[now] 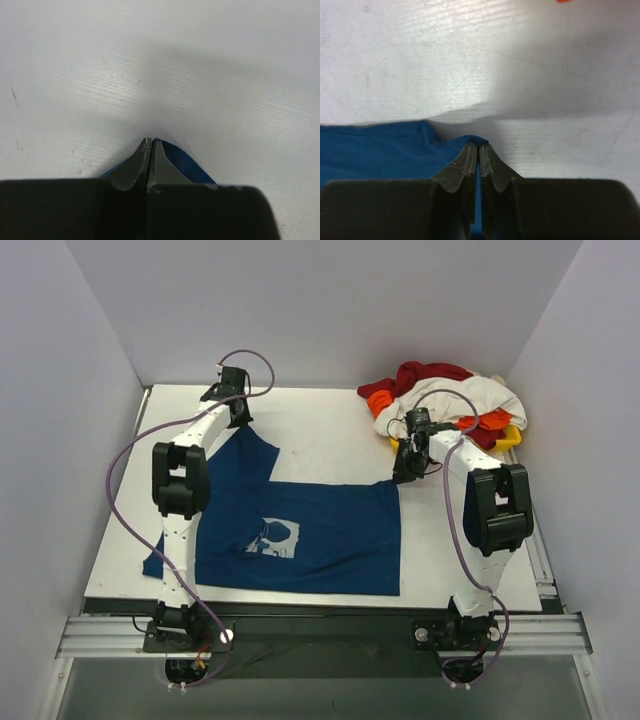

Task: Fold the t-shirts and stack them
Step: Grap the side of the flattened tshirt furthest away from the robot with both arms, then fold the other side of the tshirt into a rectangle

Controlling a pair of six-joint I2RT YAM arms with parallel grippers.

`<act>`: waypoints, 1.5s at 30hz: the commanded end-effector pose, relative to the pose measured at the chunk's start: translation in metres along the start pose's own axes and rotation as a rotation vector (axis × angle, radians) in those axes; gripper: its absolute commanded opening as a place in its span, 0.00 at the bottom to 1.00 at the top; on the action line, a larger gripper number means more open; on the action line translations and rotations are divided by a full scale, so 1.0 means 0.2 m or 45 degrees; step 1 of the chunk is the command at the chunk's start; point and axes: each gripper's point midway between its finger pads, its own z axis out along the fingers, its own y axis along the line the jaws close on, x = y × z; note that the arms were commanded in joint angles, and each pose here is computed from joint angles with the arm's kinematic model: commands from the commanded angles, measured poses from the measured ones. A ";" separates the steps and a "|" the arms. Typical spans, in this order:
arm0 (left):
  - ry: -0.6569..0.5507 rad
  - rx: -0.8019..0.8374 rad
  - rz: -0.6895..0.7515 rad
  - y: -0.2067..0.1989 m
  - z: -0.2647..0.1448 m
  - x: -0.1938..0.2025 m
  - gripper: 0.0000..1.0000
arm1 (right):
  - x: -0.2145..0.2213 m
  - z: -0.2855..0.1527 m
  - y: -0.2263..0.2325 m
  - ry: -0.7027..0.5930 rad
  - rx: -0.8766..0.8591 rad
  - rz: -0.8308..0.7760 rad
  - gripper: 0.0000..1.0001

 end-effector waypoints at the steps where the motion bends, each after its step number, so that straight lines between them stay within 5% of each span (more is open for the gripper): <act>1: -0.114 0.052 -0.003 -0.02 -0.11 -0.22 0.00 | -0.09 -0.11 0.02 -0.053 -0.008 0.005 0.00; 8: -0.146 0.071 -0.011 -0.01 -0.18 -0.30 0.00 | -0.24 -0.18 0.06 -0.125 -0.045 -0.003 0.00; 16: -0.268 0.142 -0.029 0.05 -0.48 -0.34 0.00 | -0.22 -0.26 0.06 -0.152 -0.052 -0.030 0.00; 28: -0.137 0.145 -0.088 0.26 -0.71 0.15 0.00 | 0.04 -0.24 -0.04 -0.062 0.006 -0.046 0.00; 45: -0.185 -0.086 -0.275 0.62 -1.14 0.46 0.00 | 0.23 -0.27 -0.05 -0.028 0.000 -0.037 0.00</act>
